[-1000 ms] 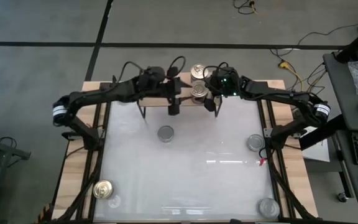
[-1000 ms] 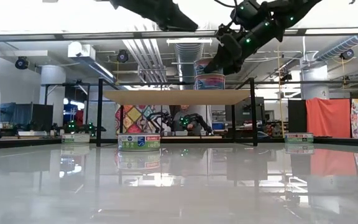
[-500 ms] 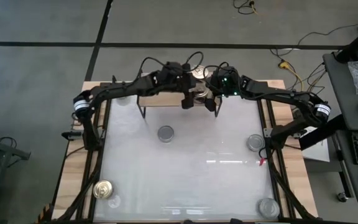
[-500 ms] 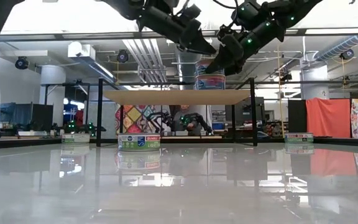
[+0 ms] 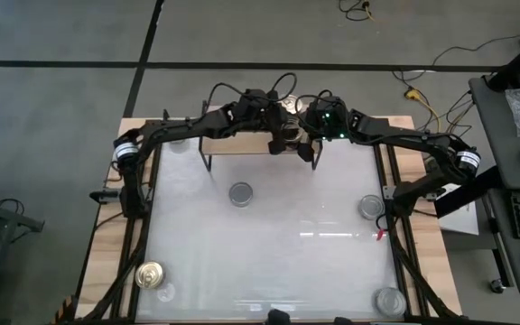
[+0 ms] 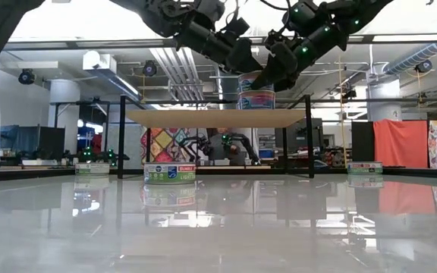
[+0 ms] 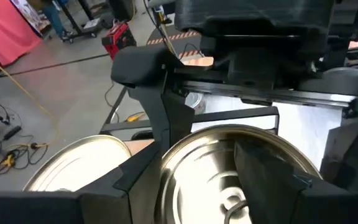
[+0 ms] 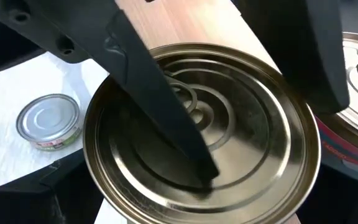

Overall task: Stack canned seafood by type on shelf
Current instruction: Stack the blue-pink tuna can on top of the other blue-pink tuna can on the shelf

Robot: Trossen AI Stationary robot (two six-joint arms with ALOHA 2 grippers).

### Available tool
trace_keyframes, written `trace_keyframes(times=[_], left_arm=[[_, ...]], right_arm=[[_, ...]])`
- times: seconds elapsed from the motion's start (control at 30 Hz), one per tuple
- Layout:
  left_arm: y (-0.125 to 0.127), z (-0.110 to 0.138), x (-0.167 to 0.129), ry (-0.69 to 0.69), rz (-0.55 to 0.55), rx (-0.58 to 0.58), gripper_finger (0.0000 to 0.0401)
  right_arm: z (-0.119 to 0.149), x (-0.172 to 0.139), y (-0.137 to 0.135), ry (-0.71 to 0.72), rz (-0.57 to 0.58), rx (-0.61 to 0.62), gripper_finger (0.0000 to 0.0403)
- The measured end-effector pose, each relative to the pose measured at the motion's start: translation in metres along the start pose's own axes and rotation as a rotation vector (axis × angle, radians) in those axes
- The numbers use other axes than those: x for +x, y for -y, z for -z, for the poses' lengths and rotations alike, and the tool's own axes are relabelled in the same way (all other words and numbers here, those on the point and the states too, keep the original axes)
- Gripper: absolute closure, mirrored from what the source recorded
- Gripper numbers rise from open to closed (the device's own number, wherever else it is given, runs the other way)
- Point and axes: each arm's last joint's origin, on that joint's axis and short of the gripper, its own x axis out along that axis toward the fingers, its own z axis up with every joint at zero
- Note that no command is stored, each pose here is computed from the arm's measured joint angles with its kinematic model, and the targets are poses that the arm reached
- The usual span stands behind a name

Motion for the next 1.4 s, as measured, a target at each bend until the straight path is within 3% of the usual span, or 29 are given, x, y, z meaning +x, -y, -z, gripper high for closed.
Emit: trace_keyframes(times=[0.4, 0.8, 1.17, 1.4], left_arm=[[-0.001, 0.009, 0.006, -0.045, -0.009, -0.031, 0.0212], [-0.006, 0.014, 0.007, -0.065, -0.022, -0.055, 0.0212], [-0.006, 0.014, 0.007, -0.065, -0.026, -0.073, 0.0212], [-0.007, 0.008, 0.001, -0.043, -0.036, -0.073, 0.0212]], right_arm=[[0.000, -0.004, -0.001, -0.008, -0.005, -0.006, 0.0003], [-0.003, -0.011, 0.001, -0.047, 0.001, 0.084, 0.0003], [-0.014, -0.024, 0.001, -0.140, -0.019, 0.045, 0.0003], [-0.020, -0.042, 0.001, -0.130, 0.083, 0.022, 0.0003]])
